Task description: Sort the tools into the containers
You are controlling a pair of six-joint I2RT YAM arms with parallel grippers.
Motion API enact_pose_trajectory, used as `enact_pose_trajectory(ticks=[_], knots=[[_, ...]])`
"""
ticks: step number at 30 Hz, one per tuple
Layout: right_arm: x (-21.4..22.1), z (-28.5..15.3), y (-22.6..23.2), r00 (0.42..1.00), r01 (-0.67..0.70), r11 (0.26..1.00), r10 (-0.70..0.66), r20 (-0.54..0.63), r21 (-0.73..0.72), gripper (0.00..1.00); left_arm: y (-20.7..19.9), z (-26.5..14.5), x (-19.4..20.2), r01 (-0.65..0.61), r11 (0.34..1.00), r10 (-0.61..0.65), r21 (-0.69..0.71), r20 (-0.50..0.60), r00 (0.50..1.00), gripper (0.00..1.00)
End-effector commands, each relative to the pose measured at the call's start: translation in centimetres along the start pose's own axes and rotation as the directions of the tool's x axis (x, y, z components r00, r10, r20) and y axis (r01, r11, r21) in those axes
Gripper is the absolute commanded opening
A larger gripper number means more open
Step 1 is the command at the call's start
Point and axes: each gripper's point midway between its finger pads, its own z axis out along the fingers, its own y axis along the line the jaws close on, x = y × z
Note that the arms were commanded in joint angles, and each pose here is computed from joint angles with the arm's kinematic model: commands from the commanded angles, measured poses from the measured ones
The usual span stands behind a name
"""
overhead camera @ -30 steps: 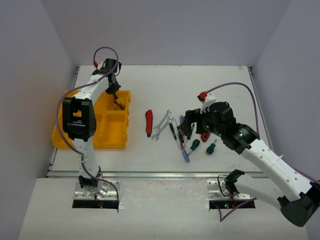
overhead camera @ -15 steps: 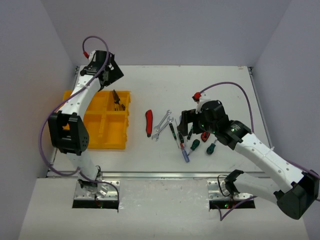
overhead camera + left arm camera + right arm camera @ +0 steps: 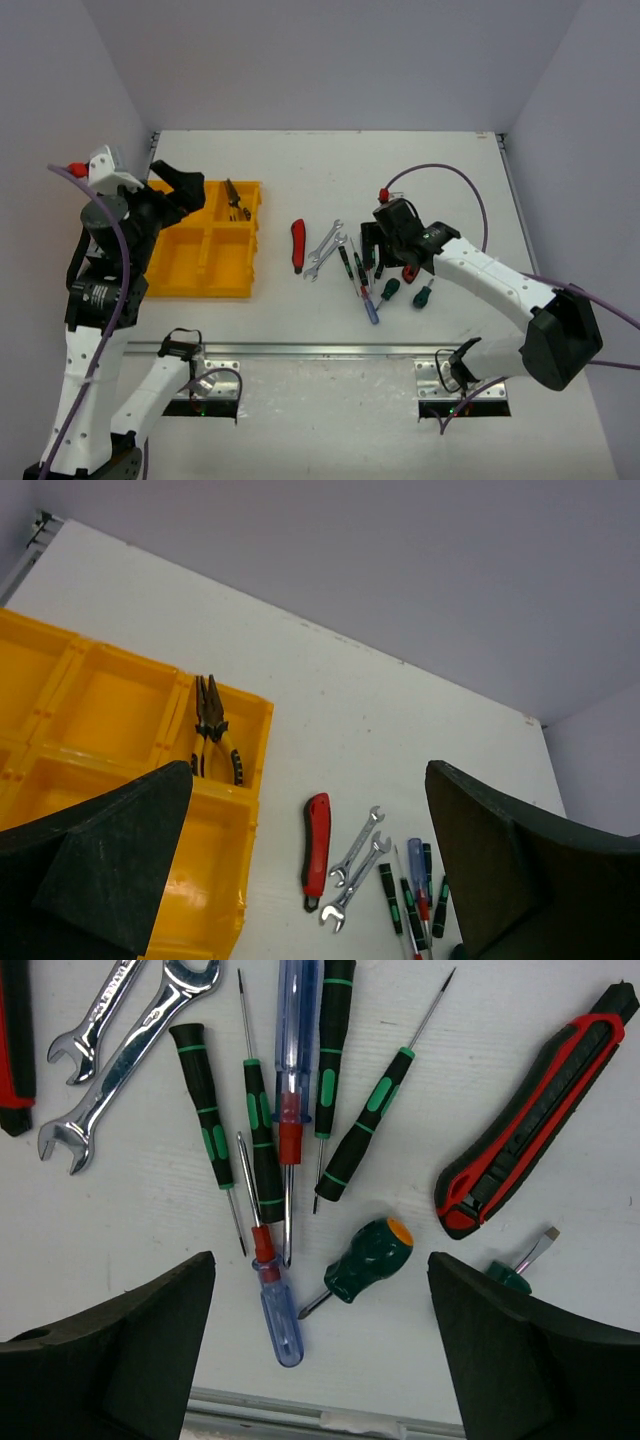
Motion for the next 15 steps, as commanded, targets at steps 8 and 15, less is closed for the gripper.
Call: enact_pose_trajectory(ticks=[8, 15], knots=[[0.2, 0.7, -2.6, 0.977, -0.21, 0.966, 0.2, 0.079, 0.147, 0.58, 4.6, 0.4, 11.2, -0.082, 0.997, 0.082, 0.009, -0.189, 0.979, 1.0], [4.8, 2.2, -3.8, 0.914, -0.405, 0.903, 0.395, 0.092, 0.143, 0.64, 4.4, 0.6, 11.8, -0.079, 0.996, 0.083, 0.027, -0.205, 0.975, 1.0]])
